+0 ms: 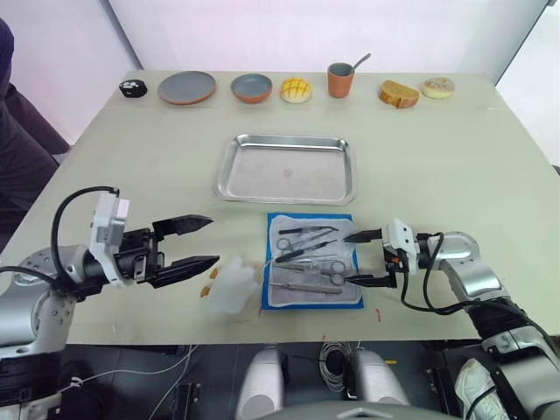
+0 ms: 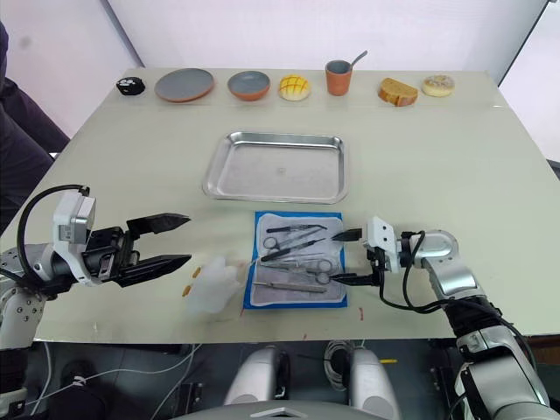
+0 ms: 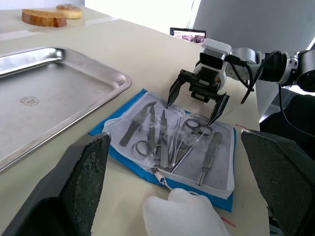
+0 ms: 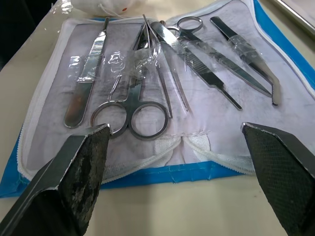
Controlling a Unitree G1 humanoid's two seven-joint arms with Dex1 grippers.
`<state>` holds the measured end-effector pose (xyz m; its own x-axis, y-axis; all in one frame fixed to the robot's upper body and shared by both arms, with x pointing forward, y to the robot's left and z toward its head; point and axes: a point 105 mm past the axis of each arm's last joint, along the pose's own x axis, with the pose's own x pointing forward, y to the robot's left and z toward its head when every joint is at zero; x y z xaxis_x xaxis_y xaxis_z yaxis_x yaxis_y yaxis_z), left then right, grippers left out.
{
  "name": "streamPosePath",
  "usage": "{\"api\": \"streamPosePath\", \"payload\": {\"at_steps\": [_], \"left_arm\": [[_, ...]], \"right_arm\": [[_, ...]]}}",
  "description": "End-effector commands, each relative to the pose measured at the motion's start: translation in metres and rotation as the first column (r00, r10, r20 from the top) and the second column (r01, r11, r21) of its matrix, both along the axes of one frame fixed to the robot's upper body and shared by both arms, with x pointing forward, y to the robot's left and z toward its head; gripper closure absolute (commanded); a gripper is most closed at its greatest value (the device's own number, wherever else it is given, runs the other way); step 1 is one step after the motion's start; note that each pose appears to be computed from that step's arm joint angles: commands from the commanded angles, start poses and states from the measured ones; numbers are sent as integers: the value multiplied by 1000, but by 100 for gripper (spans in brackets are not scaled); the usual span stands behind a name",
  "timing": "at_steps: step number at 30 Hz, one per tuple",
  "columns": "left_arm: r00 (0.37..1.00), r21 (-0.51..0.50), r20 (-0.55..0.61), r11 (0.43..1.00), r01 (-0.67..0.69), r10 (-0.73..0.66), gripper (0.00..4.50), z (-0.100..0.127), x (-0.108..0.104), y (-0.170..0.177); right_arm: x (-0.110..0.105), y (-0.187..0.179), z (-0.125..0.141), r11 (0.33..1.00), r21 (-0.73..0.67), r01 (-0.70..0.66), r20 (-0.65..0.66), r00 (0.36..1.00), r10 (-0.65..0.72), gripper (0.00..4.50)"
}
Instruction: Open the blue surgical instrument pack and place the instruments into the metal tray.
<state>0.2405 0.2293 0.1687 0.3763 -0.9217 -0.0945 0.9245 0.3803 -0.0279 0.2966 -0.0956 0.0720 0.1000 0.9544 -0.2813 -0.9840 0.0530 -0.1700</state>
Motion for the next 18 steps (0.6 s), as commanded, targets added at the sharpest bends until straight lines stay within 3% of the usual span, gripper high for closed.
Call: {"api": "streamPosePath", "payload": {"at_steps": [1,9,18], "left_arm": [[999,19,25,1000,24,-25,0,2,-1,-7],[999,28,27,999,29,-30,0,3,4,-8],[999,93,41,995,30,-34,0,-3,17,-21]], "right_arm": [[-4,1,-13,999,-42,-20,-27,999,19,6],[-9,-3,-34,998,-55,6,-87,996,-11,6],[-6,-2,-43,999,-9,37,-45,998,-38,6]]}}
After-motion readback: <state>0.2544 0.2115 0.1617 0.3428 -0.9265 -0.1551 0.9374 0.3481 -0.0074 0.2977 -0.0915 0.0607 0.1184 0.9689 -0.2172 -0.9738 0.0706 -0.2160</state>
